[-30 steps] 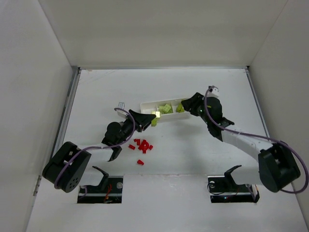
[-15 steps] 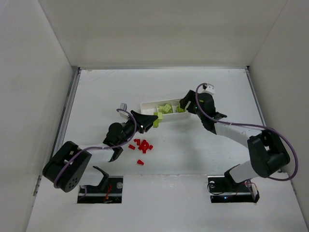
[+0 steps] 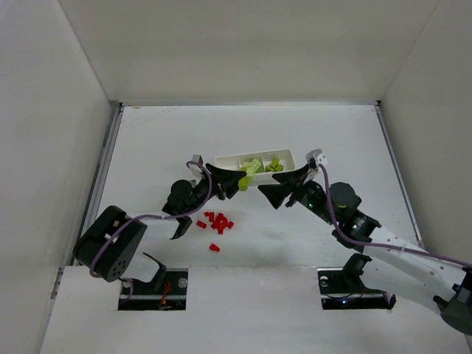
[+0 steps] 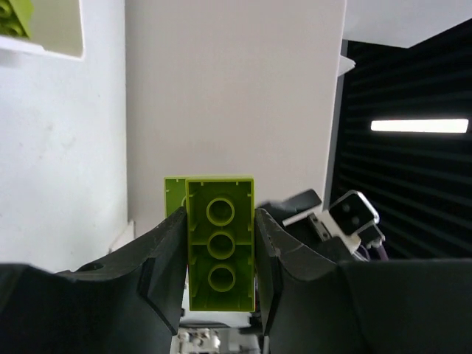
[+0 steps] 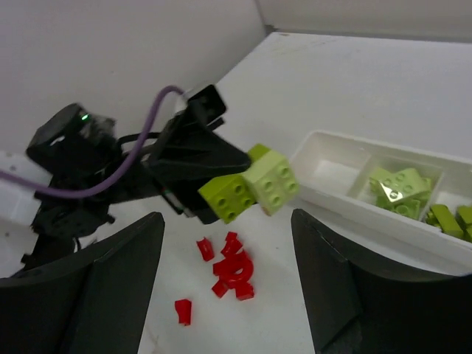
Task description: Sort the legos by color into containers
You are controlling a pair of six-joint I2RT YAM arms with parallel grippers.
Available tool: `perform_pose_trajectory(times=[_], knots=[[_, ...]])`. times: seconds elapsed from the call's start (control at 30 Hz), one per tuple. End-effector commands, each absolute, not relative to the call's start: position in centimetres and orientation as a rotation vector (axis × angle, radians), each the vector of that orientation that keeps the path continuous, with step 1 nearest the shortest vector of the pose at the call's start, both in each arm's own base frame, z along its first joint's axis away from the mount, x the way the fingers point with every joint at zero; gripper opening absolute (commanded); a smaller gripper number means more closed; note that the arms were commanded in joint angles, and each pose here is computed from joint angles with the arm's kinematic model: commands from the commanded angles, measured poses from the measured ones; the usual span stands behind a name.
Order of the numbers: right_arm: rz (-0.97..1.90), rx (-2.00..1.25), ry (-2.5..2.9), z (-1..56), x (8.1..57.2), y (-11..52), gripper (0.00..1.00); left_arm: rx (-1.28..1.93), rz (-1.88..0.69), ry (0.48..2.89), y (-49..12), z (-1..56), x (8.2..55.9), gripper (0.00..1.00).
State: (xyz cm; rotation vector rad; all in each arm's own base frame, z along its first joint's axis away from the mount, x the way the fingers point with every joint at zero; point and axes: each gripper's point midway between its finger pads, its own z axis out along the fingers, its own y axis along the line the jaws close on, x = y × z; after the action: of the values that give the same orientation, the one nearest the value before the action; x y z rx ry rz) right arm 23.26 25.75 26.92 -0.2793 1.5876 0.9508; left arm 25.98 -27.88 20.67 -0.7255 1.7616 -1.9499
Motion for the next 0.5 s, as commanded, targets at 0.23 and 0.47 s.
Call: perform_pose_trajectory(times=[0.23,0.47], knots=[[0.916,-0.634,1.551,25.9,20.0,28.2,0.78,-0.45,-2.28,1.715,-30.5,26.4,21.5,0.22],[0.88,-0.602,1.546,26.2,20.6,27.0,0.72,-0.401,-2.33,1.762,-30.8,26.0,19.8,0.22]])
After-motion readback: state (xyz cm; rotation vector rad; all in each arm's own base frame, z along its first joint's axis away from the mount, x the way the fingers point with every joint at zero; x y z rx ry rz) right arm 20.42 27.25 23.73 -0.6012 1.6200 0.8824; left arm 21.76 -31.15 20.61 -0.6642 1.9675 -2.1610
